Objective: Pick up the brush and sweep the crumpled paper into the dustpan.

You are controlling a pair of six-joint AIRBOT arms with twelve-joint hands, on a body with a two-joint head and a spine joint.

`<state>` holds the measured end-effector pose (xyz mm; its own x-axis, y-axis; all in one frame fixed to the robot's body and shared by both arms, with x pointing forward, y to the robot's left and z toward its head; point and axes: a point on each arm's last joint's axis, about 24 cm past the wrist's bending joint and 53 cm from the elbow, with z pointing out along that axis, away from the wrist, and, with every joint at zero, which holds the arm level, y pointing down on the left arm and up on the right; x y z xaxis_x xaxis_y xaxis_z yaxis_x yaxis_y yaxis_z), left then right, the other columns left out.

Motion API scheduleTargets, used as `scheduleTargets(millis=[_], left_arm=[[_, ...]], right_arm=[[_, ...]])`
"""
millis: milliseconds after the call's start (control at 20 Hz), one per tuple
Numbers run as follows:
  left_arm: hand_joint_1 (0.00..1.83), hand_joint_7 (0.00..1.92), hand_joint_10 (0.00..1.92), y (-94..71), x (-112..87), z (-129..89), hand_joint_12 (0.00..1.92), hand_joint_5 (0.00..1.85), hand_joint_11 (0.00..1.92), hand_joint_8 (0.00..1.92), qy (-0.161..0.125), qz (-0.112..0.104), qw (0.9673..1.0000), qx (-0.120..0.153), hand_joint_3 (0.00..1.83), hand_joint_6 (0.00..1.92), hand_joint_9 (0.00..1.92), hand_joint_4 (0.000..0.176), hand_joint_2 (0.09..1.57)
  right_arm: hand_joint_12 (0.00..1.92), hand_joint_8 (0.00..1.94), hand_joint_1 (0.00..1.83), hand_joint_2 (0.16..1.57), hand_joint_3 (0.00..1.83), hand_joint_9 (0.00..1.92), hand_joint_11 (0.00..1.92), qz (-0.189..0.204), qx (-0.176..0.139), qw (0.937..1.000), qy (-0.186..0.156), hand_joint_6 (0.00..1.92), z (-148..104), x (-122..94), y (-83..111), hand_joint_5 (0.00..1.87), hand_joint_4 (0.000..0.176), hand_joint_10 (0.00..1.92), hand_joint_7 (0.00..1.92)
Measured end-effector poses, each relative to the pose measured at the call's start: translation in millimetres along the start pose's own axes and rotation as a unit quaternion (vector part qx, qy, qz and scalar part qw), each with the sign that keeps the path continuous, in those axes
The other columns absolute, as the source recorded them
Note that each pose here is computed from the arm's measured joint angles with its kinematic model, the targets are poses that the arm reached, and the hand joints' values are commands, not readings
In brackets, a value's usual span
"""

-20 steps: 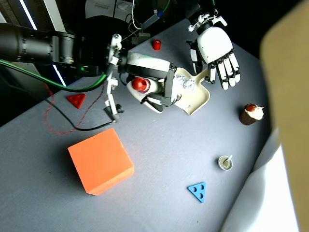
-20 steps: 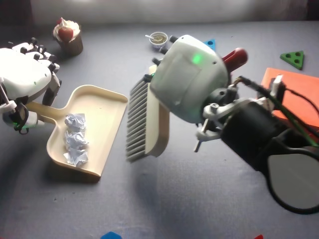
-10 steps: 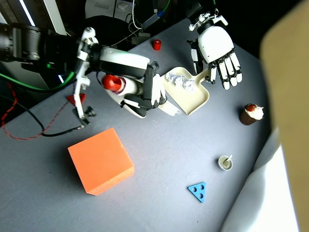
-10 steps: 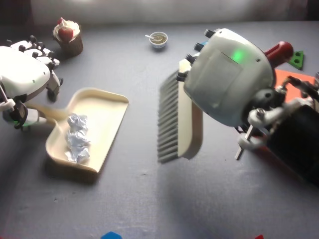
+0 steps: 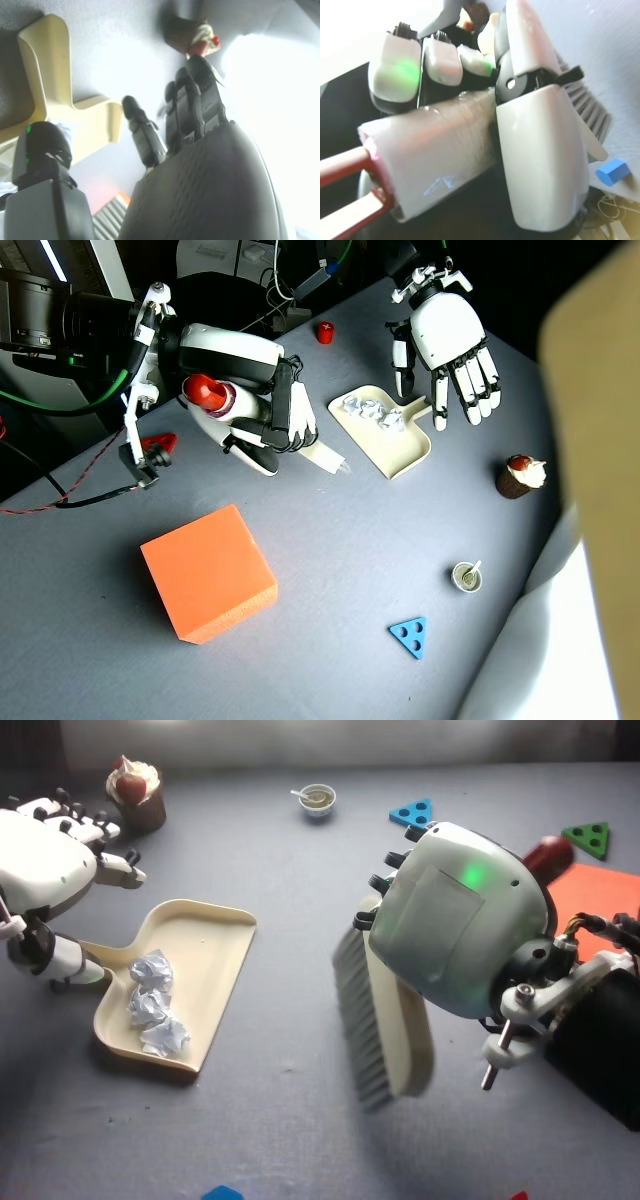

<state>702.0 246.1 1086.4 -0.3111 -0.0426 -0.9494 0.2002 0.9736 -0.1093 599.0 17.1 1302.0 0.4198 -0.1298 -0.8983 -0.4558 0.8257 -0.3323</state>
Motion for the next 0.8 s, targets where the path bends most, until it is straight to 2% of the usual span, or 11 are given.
scheduleTargets(millis=[50, 100, 150, 200, 300, 400, 450, 550, 700, 750, 800], left_arm=[[0.85, 0.16, 0.01, 0.6, -1.0, -1, 0.46, 0.46, 0.04, 0.00, -0.001, -0.002, 1.0000, -0.001, 0.00, 0.01, 0.19, 0.167, 0.98], [0.84, 0.16, 0.01, 0.6, -1.7, -1, 0.46, 0.46, 0.04, 0.00, -0.003, -0.003, 1.0000, -0.002, 0.00, 0.00, 0.20, 0.170, 0.98], [0.84, 0.16, 0.01, -0.8, -2.0, -1, 0.46, 0.47, 0.05, 0.00, -0.003, -0.004, 1.0000, -0.001, 0.00, 0.01, 0.21, 0.173, 0.98], [0.85, 0.17, 0.01, -2.1, -3.0, -1, 0.47, 0.48, 0.05, 0.01, -0.003, -0.007, 1.0000, 0.000, 0.00, 0.01, 0.22, 0.171, 0.97], [0.87, 0.18, 0.01, -8.1, -10.2, -2, 0.47, 0.50, 0.06, 0.01, -0.009, -0.016, 0.9998, 0.005, 0.00, 0.01, 0.21, 0.162, 0.97], [0.84, 0.19, 0.01, -11.7, -27.7, -4, 0.47, 0.50, 0.06, 0.01, -0.021, -0.026, 0.9994, 0.010, 0.00, 0.01, 0.22, 0.171, 0.97], [0.82, 0.19, 0.01, -11.2, -36.7, -6, 0.47, 0.50, 0.05, 0.01, -0.028, -0.028, 0.9992, 0.009, 0.00, 0.01, 0.22, 0.175, 0.98], [0.84, 0.19, 0.01, -10.7, -56.9, -9, 0.47, 0.52, 0.05, 0.00, -0.046, -0.039, 0.9982, 0.007, 0.00, 0.01, 0.23, 0.164, 0.98], [0.84, 0.20, 0.00, -19.6, -66.1, -12, 0.46, 0.52, 0.03, 0.01, -0.046, -0.051, 0.9975, 0.018, 0.00, 0.01, 0.22, 0.167, 0.98], [0.82, 0.23, 0.00, -22.1, -68.6, -12, 0.47, 0.51, 0.05, 0.01, -0.046, -0.053, 0.9973, 0.021, 0.01, 0.00, 0.22, 0.154, 0.99], [0.82, 0.23, 0.00, -23.0, -68.5, -12, 0.47, 0.51, 0.05, 0.01, -0.045, -0.052, 0.9974, 0.023, 0.01, 0.00, 0.22, 0.154, 0.99]], right_arm=[[1.92, 1.94, 1.07, 0.82, 0.00, 0.72, 0.82, -0.003, -0.002, 1.0000, -0.002, 1.83, -2, -2, 0.7, 0.71, 0.000, 1.92, 0.64], [1.92, 1.94, 1.06, 0.79, 0.00, 0.61, 0.68, -0.006, -0.004, 1.0000, -0.002, 1.64, -3, -3, 2.5, 0.62, 0.000, 1.92, 0.55], [1.92, 1.94, 1.04, 0.75, 0.00, 0.44, 0.47, -0.011, -0.008, 0.9999, -0.003, 1.78, -4, -3, 4.6, 0.43, 0.001, 1.92, 0.40], [1.92, 1.94, 1.00, 0.73, 0.00, 0.34, 0.33, -0.013, -0.013, 0.9998, -0.001, 1.71, -5, -2, 7.1, 0.40, 0.030, 1.92, 0.33], [1.92, 1.70, 0.88, 0.78, 0.00, 0.14, 0.10, -0.021, -0.014, 0.9997, 0.001, 1.00, -6, -1, 6.4, 0.45, 0.010, 1.91, 0.19], [1.72, 0.54, 0.82, 0.76, 0.00, 0.25, 0.03, -0.028, -0.013, 0.9995, 0.008, 0.21, -7, 1, 2.8, 0.48, 0.003, 1.17, 0.43], [1.56, 0.19, 0.77, 0.73, 0.00, 0.34, 0.00, -0.025, -0.014, 0.9994, 0.017, 0.05, -7, 3, 2.4, 0.40, 0.004, 0.71, 0.51], [1.15, 0.01, 0.72, 0.72, 0.00, 0.39, 0.00, -0.015, -0.015, 0.9993, 0.030, 0.00, -11, 4, 0.0, 0.26, 0.014, 0.13, 0.41], [0.38, 0.00, 0.72, 0.72, 0.00, 0.17, 0.07, 0.017, -0.029, 0.9988, 0.035, 0.00, -22, -2, 1.5, 0.18, 0.000, 0.01, 0.20], [0.11, 0.00, 0.69, 0.72, 0.00, 0.08, 0.09, 0.046, -0.042, 0.9973, 0.038, 0.00, -27, -5, 6.4, 0.10, 0.000, 0.00, 0.09], [0.11, 0.00, 0.69, 0.72, 0.00, 0.08, 0.09, 0.065, -0.052, 0.9958, 0.039, 0.00, -30, -8, 9.3, 0.10, 0.000, 0.00, 0.09]])
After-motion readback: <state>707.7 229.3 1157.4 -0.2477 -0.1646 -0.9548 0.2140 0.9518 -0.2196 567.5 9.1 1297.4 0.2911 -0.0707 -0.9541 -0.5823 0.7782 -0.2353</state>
